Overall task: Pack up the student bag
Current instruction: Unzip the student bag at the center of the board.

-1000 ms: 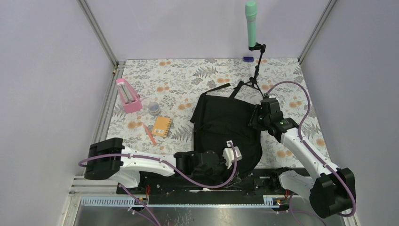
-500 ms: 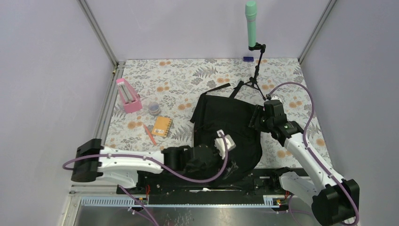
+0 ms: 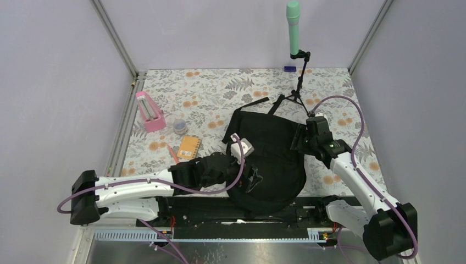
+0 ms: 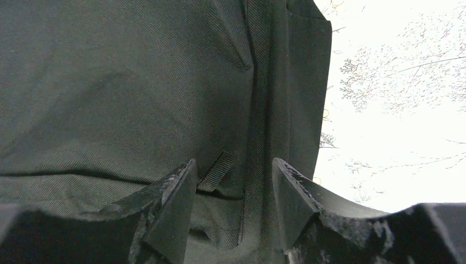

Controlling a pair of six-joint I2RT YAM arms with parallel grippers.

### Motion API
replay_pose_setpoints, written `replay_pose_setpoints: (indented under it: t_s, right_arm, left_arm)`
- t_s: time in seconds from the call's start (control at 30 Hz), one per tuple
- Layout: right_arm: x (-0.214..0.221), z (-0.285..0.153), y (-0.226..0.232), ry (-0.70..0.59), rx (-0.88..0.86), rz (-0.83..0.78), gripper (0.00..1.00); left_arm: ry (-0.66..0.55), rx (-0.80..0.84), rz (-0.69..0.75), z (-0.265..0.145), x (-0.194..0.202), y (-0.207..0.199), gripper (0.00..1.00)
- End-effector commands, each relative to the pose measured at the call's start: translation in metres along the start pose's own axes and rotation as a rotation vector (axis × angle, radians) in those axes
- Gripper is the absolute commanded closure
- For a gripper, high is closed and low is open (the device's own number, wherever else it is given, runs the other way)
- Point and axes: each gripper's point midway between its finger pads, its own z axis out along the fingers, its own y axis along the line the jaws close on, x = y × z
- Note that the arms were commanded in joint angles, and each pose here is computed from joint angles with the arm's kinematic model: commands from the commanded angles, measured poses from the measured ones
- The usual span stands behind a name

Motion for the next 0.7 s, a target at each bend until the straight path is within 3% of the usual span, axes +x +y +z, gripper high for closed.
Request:
replay_pose_setpoints:
  t_s: [0.0, 0.43, 0.6, 0.67]
  right_arm:
    - [-0.003, 0.003, 0.000, 0.017, 0.021, 0.022, 0.43]
    - [-0.011, 0.005, 0.014, 0.002, -0.033, 0.036, 0.60]
    - [-0.014, 0.004, 0.014, -0.007, -0.031, 0.028, 0.77]
    - [-0.016, 0.003, 0.014, -0.012, -0.031, 0.025, 0.80]
  left_arm:
    - [0.014, 0.222, 0.012, 0.005, 0.010, -0.044, 0.09]
    - [0.158, 0.356, 0.127, 0.031, 0.060, -0.080, 0.09]
    - [0.192, 0.360, 0.160, 0.037, 0.072, -0.084, 0.10]
    - [0.204, 0.353, 0.172, 0.038, 0.076, -0.083, 0.17]
